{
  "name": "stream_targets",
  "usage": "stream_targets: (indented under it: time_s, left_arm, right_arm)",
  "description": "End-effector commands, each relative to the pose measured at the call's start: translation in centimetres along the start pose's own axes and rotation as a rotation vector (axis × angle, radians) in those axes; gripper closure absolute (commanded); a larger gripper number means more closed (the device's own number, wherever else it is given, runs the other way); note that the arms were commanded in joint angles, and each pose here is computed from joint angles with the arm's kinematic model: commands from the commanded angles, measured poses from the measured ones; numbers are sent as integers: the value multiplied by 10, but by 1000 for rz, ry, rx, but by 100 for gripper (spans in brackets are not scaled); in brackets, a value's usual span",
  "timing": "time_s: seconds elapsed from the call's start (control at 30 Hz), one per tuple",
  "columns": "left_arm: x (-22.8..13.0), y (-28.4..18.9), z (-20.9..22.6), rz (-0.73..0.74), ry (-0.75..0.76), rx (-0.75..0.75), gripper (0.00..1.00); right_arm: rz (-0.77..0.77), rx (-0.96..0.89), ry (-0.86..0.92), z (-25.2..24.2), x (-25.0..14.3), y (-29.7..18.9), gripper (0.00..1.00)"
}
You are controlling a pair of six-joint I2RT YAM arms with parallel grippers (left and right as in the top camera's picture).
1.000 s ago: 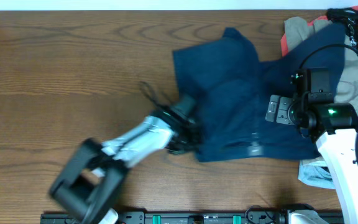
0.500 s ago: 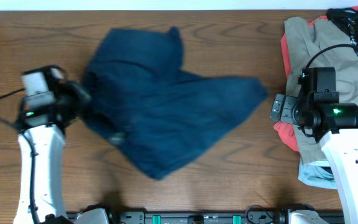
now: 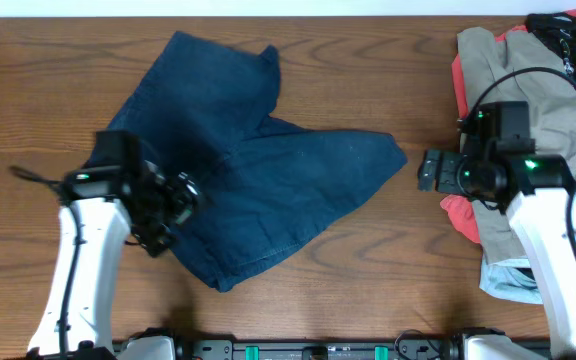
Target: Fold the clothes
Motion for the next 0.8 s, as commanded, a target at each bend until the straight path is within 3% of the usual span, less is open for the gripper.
stream_targets:
  time_s: [0.0, 0.2, 0.43, 0.77]
  left_arm:
    - [-23, 27, 1, 108, 9, 42, 2]
    - [-56, 61, 6, 217, -56, 96, 2]
    - [-80, 86, 8, 273, -77, 109, 2]
    - [-100, 105, 12, 292, -172, 158, 2]
  right_arm:
    - [88, 65, -27, 10, -3, 20, 1]
    - [184, 71, -6, 17, -2, 64, 7]
    - [212, 105, 50, 26, 4, 109, 28]
    - [212, 147, 85, 41, 6, 163, 35]
Point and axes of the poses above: each gripper's point midway between its finger pads, its own y axis out along the fingers, its own z axis along the line the jaws close on, x = y × z, the point moved 8 cm from there along -y, back along the fingers, and after that the axes turned 5 degrees about y, right-handed, at the moved point
